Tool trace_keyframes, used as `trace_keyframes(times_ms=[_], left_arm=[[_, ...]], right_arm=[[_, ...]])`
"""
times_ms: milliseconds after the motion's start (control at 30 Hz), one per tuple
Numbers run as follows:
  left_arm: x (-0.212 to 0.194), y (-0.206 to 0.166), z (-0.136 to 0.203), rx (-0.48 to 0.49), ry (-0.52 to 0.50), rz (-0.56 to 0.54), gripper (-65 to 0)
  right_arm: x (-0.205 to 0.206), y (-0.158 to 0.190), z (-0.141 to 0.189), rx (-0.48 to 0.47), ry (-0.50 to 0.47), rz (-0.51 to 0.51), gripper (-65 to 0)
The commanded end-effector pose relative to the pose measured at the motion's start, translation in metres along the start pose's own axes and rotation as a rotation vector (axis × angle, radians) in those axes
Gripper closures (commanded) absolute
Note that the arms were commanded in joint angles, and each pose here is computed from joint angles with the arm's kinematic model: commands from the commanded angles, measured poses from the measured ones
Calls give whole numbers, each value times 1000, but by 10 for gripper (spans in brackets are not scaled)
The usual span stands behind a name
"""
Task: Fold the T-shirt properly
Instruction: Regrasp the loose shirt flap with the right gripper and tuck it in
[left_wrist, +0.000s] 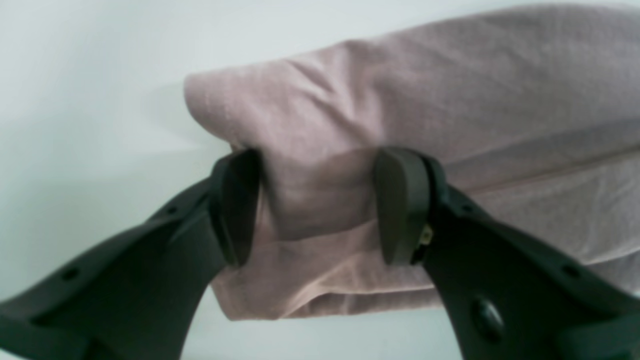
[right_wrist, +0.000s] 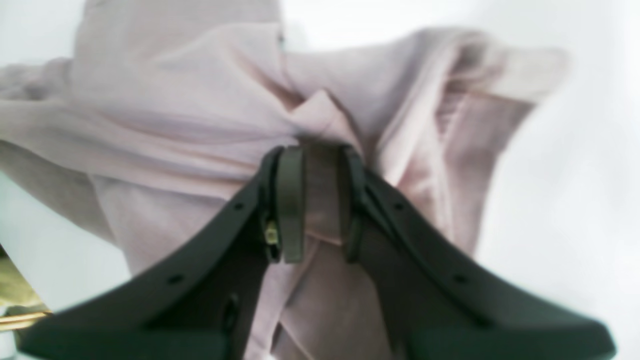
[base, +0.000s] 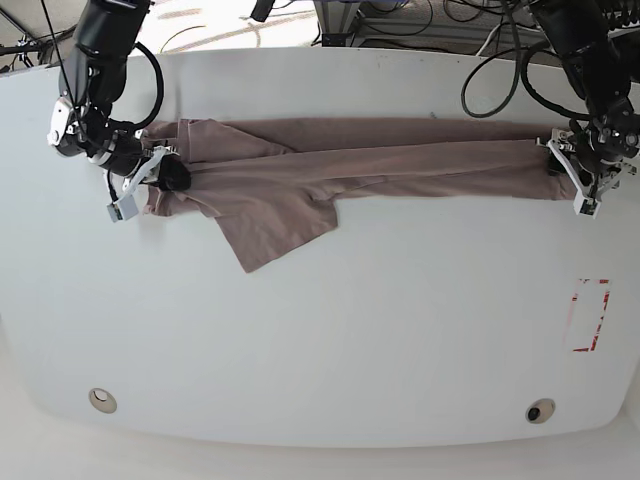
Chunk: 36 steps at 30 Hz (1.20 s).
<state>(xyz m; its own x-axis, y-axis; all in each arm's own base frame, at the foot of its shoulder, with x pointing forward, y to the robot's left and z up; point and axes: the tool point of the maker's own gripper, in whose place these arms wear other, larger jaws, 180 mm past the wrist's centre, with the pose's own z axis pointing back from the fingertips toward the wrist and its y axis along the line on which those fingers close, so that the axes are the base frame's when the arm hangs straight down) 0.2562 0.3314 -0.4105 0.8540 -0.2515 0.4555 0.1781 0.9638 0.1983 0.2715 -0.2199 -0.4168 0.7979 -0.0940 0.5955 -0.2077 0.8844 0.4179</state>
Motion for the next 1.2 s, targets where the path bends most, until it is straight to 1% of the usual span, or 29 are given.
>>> trace_keyframes(times_ms=[0, 133, 167, 200, 233, 333, 367, 400, 433, 533, 600, 700, 800, 1067, 1167], left_arm=[[1, 2, 1, 10, 14, -19, -344], [2, 3, 1, 11, 12, -17, -344], [0, 2, 1, 10, 15, -17, -344], [0, 2, 1, 9, 16, -17, -344], [-1, 2, 1, 9, 17, -15, -344], [0, 2, 1, 9, 17, -16, -344], [0, 2, 1, 9, 17, -16, -344], [0, 2, 1, 9, 17, -16, -344], [0, 2, 1, 9, 17, -16, -344], [0, 1, 1, 8, 16, -19, -344], [0, 2, 1, 9, 16, -19, -344], [-1, 2, 1, 8, 18, -16, -344], [-1, 1, 1, 8, 17, -18, -344], [-6, 1, 1, 6, 28, -16, -344], [-6, 0, 1, 5, 27, -15, -344]], right_arm=[[40, 7, 17, -17, -27, 110, -124], [70, 27, 33, 22, -113, 145, -125], [80, 38, 30, 48, -140, 151, -136], [84, 41, 30, 56, -149, 154, -165], [86, 42, 26, 59, -153, 134, -214], [91, 40, 8, 82, -153, 64, -417], [93, 42, 2, 90, -153, 51, -472], [93, 43, -2, 95, -151, 44, -491], [94, 44, -7, 99, -148, 34, -495], [112, 46, -22, 109, -175, 17, -458], [115, 50, -32, 121, -162, 24, -445], [120, 54, -50, 134, -148, 27, -445], [118, 54, -65, 121, -119, 43, -445], [107, 32, -82, 24, -72, 74, -445], [102, 44, -90, 43, -52, 96, -444]])
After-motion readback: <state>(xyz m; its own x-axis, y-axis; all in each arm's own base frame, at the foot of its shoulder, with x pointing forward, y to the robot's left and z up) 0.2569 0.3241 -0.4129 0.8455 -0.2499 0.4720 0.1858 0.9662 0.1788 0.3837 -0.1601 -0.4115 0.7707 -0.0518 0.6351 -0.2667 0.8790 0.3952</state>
